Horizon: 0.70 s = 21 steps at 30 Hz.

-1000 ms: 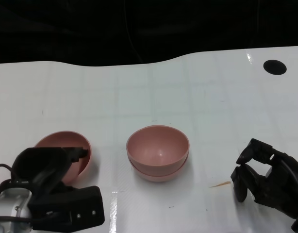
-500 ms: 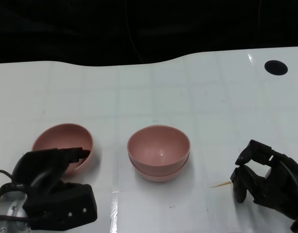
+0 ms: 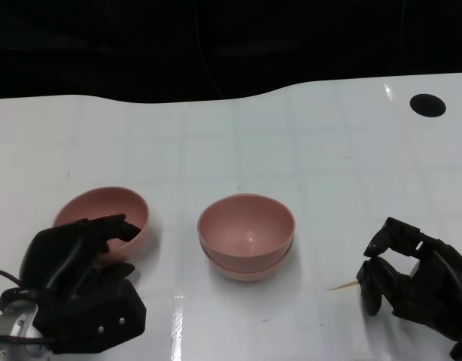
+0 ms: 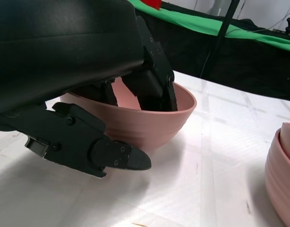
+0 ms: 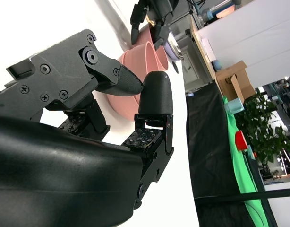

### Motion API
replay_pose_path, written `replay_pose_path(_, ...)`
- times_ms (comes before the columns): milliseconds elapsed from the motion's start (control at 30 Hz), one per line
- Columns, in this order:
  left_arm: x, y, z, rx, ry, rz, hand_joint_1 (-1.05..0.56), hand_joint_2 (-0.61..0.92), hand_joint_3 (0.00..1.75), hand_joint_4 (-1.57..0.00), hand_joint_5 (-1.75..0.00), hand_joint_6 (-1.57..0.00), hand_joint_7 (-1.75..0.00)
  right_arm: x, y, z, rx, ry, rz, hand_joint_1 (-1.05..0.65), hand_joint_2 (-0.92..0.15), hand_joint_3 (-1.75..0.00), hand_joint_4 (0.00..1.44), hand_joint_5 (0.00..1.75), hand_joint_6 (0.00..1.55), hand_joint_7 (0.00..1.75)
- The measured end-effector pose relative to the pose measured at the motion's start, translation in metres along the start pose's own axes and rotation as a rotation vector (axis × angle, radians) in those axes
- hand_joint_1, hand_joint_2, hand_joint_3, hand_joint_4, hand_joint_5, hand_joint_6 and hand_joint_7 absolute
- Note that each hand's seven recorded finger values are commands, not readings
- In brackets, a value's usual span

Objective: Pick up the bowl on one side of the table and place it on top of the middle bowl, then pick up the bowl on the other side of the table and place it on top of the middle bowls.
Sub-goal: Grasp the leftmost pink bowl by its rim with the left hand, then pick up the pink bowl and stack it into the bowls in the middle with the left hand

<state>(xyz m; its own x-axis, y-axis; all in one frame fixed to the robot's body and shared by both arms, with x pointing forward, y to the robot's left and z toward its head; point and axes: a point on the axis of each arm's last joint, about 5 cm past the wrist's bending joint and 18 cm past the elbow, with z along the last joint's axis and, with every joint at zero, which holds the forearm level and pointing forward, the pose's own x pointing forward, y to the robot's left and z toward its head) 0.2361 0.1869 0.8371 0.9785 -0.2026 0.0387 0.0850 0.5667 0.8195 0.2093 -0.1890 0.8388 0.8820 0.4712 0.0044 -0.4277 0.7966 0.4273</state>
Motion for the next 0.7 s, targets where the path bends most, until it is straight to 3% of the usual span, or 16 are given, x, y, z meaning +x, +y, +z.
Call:
replay_pose_path(100,0.0,0.0,0.001,-0.002,-0.007,0.002,-0.1,0.69,1.0,-0.76,-1.75,-0.63,-1.74,0.0,0.0,-0.001,0.002,0.002,0.0,-0.14,-0.6,-0.97,0.91,1.75,0.8,1.46)
replay_pose_path(433,0.002,0.009,0.016,-0.018,-0.064,-0.029,-0.07,0.65,1.0,-0.75,-1.75,-0.59,-1.75,-0.001,-0.001,-0.002,-0.009,-0.007,0.0,-0.16,-0.59,-0.98,0.91,1.75,0.81,1.46)
replay_pose_path(700,0.006,0.037,0.035,0.021,-0.129,-0.03,-0.05,0.61,1.0,-0.72,-1.75,-0.56,-1.75,-0.001,-0.001,-0.002,-0.01,-0.008,0.001,-0.17,-0.59,-0.97,0.91,1.75,0.82,1.46)
